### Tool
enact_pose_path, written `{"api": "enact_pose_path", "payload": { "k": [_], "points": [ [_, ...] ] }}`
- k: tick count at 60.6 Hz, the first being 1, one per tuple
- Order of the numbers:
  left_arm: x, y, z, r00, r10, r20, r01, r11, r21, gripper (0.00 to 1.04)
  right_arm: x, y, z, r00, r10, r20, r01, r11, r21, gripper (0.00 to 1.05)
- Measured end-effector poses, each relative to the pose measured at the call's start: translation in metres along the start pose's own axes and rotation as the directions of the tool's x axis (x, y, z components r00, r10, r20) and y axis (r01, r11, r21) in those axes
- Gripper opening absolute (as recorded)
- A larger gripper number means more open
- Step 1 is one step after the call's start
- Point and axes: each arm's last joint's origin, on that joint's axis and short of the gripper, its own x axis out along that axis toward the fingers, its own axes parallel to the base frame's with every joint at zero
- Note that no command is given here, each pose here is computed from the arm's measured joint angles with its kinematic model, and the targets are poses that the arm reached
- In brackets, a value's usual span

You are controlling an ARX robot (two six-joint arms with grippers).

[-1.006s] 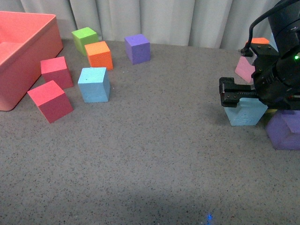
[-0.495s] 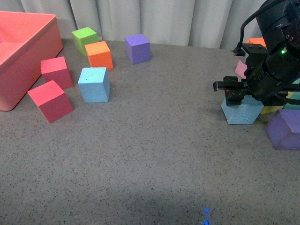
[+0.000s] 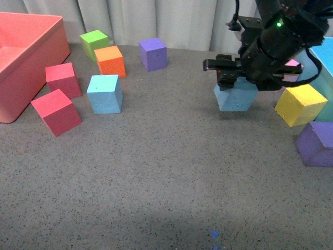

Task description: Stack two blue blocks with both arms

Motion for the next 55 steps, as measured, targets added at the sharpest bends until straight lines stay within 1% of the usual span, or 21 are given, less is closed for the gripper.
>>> {"api": "enact_pose_path", "payload": {
  "k": [11, 20, 34, 35, 46, 48, 50, 55],
  "points": [
    [0.0, 0.0, 0.0, 1.0, 0.0, 0.0, 0.0, 1.0, 0.0, 0.98, 0.024, 0.023, -0.006, 0.999, 0.01, -0.052, -0.011, 1.0, -0.01, 0.48],
    [0.0, 0.0, 0.0, 1.0, 0.0, 0.0, 0.0, 1.0, 0.0, 0.98, 0.034, 0.032, -0.008, 0.997, 0.011, -0.071, -0.012, 1.0, -0.009, 0.48],
    [0.0, 0.0, 0.0, 1.0, 0.0, 0.0, 0.0, 1.0, 0.0, 0.98, 0.033, 0.042, -0.005, 0.997, 0.018, -0.072, -0.019, 1.0, -0.01, 0.48],
    [0.0, 0.0, 0.0, 1.0, 0.0, 0.0, 0.0, 1.0, 0.0, 0.98, 0.033, 0.042, -0.005, 0.997, 0.02, -0.072, -0.021, 1.0, -0.01, 0.5],
    [0.0, 0.0, 0.0, 1.0, 0.0, 0.0, 0.0, 1.0, 0.0, 0.98, 0.033, 0.044, -0.005, 0.998, 0.028, -0.064, -0.029, 1.0, -0.01, 0.9],
    [0.0, 0.0, 0.0, 1.0, 0.0, 0.0, 0.0, 1.0, 0.0, 0.98, 0.032, 0.044, -0.005, 0.998, 0.029, -0.061, -0.029, 1.0, -0.01, 0.95],
    [0.0, 0.0, 0.0, 1.0, 0.0, 0.0, 0.0, 1.0, 0.0, 0.98, 0.032, 0.044, -0.004, 0.998, 0.029, -0.059, -0.029, 1.0, -0.009, 0.97],
    [0.0, 0.0, 0.0, 1.0, 0.0, 0.0, 0.0, 1.0, 0.0, 0.98, 0.028, 0.043, -0.004, 0.998, 0.032, -0.049, -0.033, 0.999, -0.009, 0.94]
  ]
}}
